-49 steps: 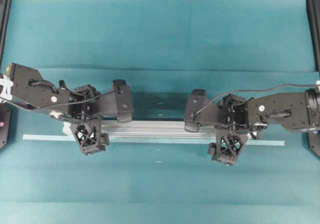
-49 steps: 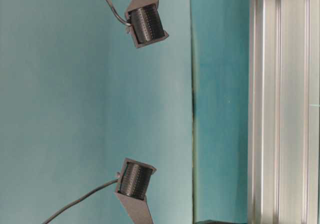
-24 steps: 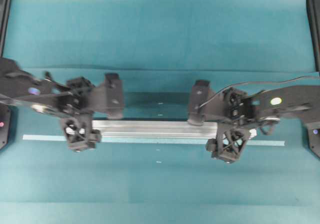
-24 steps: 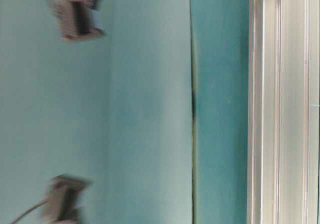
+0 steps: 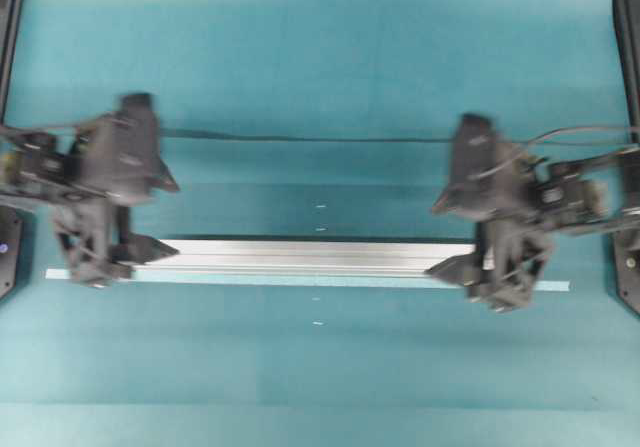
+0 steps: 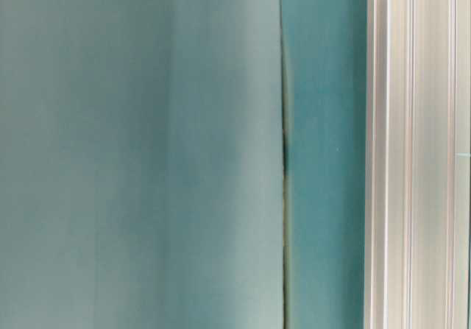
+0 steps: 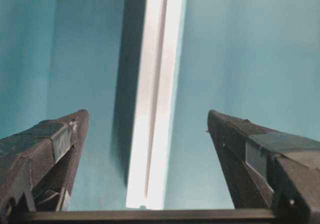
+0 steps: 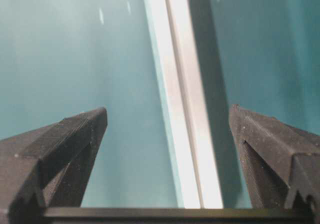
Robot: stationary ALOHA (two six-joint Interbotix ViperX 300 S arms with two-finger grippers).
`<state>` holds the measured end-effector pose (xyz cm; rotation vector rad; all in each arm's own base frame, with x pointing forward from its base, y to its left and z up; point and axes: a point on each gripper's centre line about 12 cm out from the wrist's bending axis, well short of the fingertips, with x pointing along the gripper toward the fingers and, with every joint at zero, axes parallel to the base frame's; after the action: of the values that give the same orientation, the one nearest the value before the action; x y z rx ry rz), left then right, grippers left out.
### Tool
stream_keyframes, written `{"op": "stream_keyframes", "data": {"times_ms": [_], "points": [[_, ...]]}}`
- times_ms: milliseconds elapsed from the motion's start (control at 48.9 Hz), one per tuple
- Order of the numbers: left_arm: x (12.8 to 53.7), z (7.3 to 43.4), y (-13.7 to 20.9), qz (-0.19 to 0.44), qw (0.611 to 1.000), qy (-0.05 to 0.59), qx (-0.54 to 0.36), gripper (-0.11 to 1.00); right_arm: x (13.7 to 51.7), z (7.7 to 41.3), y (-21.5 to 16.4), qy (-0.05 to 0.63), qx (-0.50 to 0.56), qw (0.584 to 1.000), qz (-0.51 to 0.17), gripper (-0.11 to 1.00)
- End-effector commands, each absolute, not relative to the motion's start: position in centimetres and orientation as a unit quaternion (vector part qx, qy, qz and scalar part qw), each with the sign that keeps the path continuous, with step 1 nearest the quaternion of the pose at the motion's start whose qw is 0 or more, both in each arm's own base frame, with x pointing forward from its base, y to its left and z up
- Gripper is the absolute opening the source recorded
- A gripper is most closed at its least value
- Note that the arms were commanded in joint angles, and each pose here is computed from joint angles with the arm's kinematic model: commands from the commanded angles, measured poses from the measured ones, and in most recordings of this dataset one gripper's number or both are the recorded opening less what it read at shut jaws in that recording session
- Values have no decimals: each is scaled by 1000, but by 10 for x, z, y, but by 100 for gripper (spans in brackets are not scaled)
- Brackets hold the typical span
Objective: Lift the metal rail with both hands and move it towards you.
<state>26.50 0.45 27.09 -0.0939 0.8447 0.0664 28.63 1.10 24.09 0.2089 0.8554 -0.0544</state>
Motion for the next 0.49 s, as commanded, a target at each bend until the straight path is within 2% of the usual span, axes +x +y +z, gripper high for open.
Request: {"op": "stream_keyframes", "data": {"times_ms": [0,246,471], "points": [[256,284,4,30,924,378,-45,97,282,252,10,382,93,919,-23,99],[238,297,2,24,942,332,-47,97,265,272,8,291,86,953,-13,99],[227,312,2,21,961,273,-47,97,248,284,8,253,84,964,-8,99]]}}
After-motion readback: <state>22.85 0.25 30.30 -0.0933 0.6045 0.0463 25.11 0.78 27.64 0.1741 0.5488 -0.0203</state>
